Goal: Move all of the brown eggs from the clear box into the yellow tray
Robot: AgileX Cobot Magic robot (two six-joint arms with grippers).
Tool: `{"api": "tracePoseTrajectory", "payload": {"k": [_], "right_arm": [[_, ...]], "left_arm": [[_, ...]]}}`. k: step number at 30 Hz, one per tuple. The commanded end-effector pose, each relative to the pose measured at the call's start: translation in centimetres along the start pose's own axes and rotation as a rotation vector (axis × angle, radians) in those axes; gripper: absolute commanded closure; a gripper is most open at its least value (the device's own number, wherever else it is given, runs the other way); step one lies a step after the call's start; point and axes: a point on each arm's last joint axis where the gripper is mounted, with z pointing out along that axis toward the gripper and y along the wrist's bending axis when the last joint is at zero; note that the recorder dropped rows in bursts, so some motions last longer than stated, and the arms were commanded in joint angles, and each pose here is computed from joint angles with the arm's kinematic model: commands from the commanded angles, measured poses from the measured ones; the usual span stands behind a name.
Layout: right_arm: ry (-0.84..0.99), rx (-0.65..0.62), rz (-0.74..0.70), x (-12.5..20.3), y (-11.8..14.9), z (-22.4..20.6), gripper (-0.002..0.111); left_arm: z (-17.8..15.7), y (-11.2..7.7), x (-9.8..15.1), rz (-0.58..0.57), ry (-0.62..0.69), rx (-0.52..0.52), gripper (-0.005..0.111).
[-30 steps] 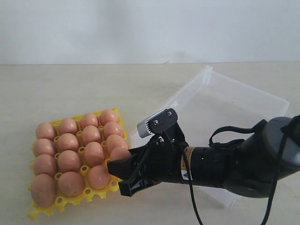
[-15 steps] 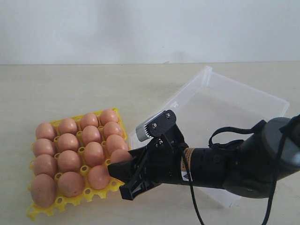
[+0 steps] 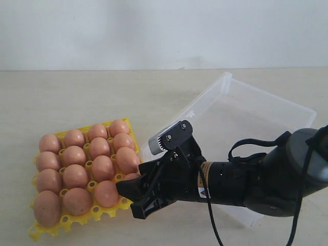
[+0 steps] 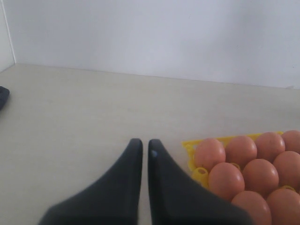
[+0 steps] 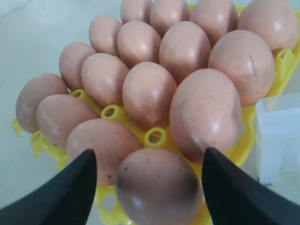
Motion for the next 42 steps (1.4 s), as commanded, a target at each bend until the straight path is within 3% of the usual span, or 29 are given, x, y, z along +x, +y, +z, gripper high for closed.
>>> {"api": "tracePoseTrajectory", "payload": {"k": [1,11,17,19,21,24,27,30,32,34,38,40,42], "right_arm": [[-0.003,-0.011,-0.009,0.0,0.1,-0.1,0.05],[-0.042,-0.034,0.003,-0.3,0.3,-0.1,0.05],[-0.224,-0.116,-0.02,-3.9,1.9,-1.6,0.05],[-0.262,-0.101,-0.043,-5.3,2.4,-2.5,0.056],[-0.275,-0.05,-0.079,-6.5,2.6,-3.4,0.073],[-0.269,0.111,-0.179,-8.2,2.3,-5.2,0.107],[-0.265,0.337,-0.37,-9.6,1.5,-7.1,0.108],[-0.221,0.589,-0.702,-11.1,0.7,-9.2,0.108],[-0.179,0.806,-0.801,-12.0,-0.2,-11.0,0.108],[-0.187,1.033,-0.703,-12.6,-1.2,-13.2,0.108],[-0.327,1.49,-0.253,-12.3,-3.4,-19.0,0.108],[-0.395,1.518,-0.109,-12.4,-3.9,-21.0,0.108],[-0.495,1.435,-0.004,-13.0,-3.9,-22.8,0.108]], "left_arm": [[0.0,0.0,0.1,-0.009,-0.002,0.004,0.103],[0.0,0.0,0.1,-0.009,-0.002,0.004,0.103],[0.0,0.0,0.0,-0.009,-0.005,0.004,0.103],[0.0,0.0,0.0,-0.009,-0.005,0.004,0.103],[0.0,0.0,0.0,-0.009,-0.005,0.004,0.103],[0.0,0.0,0.0,-0.009,-0.005,0.004,0.103],[0.0,0.0,0.0,-0.009,-0.005,0.004,0.103],[0.0,0.0,0.1,-0.009,-0.002,0.004,0.103],[0.0,0.0,0.1,-0.009,-0.002,0.004,0.103],[0.0,0.0,0.1,-0.009,-0.002,0.004,0.103],[0.0,0.0,0.1,-0.009,-0.002,0.004,0.103],[0.0,0.0,0.1,-0.009,-0.002,0.004,0.103],[0.0,0.0,0.0,-0.009,-0.004,0.004,0.103]]}}
